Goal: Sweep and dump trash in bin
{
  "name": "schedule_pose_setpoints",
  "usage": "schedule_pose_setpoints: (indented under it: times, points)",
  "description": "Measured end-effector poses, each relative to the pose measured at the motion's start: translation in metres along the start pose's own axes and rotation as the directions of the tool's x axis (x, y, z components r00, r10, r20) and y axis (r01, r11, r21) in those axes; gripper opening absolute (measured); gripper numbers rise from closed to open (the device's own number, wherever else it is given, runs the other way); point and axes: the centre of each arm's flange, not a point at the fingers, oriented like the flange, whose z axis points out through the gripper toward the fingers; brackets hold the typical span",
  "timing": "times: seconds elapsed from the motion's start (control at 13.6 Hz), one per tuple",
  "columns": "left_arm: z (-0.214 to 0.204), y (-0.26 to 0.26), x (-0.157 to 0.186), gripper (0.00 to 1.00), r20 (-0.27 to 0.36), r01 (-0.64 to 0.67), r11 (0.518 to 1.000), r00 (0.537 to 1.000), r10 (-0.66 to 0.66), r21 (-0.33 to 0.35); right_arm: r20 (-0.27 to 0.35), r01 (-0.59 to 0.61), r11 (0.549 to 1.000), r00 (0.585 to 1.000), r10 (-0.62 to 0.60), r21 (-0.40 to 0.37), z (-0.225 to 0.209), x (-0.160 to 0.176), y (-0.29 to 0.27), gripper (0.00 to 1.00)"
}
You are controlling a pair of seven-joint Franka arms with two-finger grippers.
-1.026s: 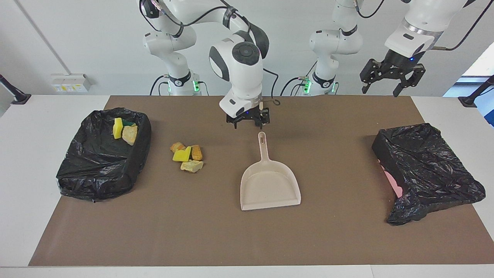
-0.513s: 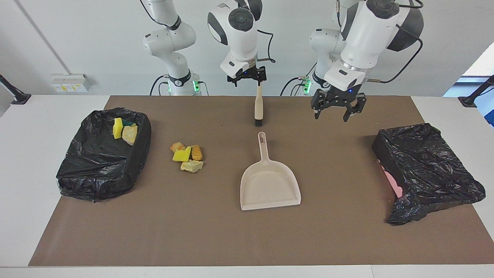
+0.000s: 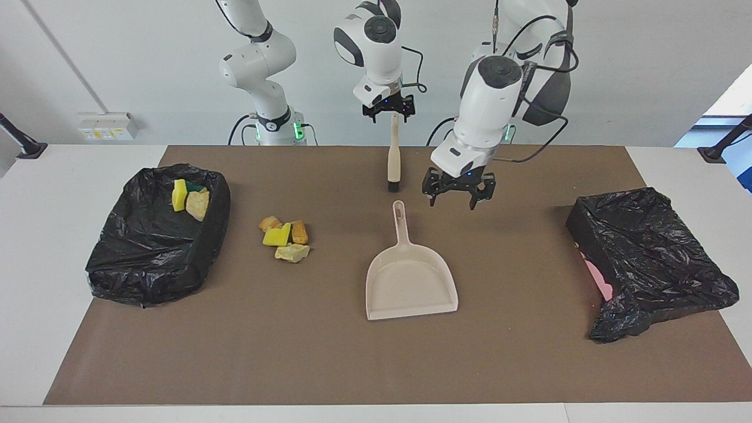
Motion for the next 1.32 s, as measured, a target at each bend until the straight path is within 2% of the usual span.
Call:
schedule_pose_setpoints:
  times: [0.15, 0.37, 0.73, 0.95, 1.1, 1.17, 1.25, 1.32]
  points:
    - [0.035, 0.025, -0.002, 1.0, 0.01, -0.014, 1.0, 1.0, 0.014, 0.001, -0.01, -0.016, 1.0, 1.0, 0.016, 0.006, 0.031, -0.004, -0.01, 1.0]
    - [0.065, 0.051, -0.015, 1.0, 0.019, -0.039, 0.999, 0.999, 0.039, 0.002, 0.003, -0.027, 0.999, 1.0, 0.027, -0.02, 0.071, -0.013, -0.022, 1.0]
    - [0.091, 0.066, -0.032, 1.0, 0.0, 0.002, 1.0, 1.0, -0.002, -0.008, 0.01, -0.032, 0.999, 0.999, 0.032, -0.04, 0.085, -0.014, -0.015, 1.0]
    - [0.096, 0.064, -0.033, 1.0, -0.012, 0.012, 1.0, 1.0, -0.012, -0.013, 0.01, -0.033, 0.998, 0.999, 0.034, -0.048, 0.091, -0.015, -0.01, 0.94]
    - [0.098, 0.064, -0.033, 1.0, -0.015, 0.02, 1.0, 1.0, -0.02, -0.015, 0.009, -0.036, 0.998, 0.999, 0.036, -0.051, 0.095, -0.015, -0.007, 0.71]
    - [0.099, 0.064, -0.033, 1.0, -0.019, 0.029, 0.999, 0.999, -0.03, -0.018, 0.008, -0.035, 0.998, 0.999, 0.036, -0.051, 0.096, -0.015, -0.007, 0.55]
    - [0.099, 0.064, -0.032, 1.0, -0.029, 0.036, 0.999, 0.999, -0.036, -0.023, 0.007, -0.034, 0.998, 0.999, 0.035, -0.051, 0.096, -0.016, -0.007, 0.44]
    - [0.1, 0.065, -0.032, 1.0, -0.033, 0.038, 0.999, 0.999, -0.039, -0.026, 0.007, -0.034, 0.998, 0.999, 0.034, -0.051, 0.096, -0.016, -0.007, 0.3]
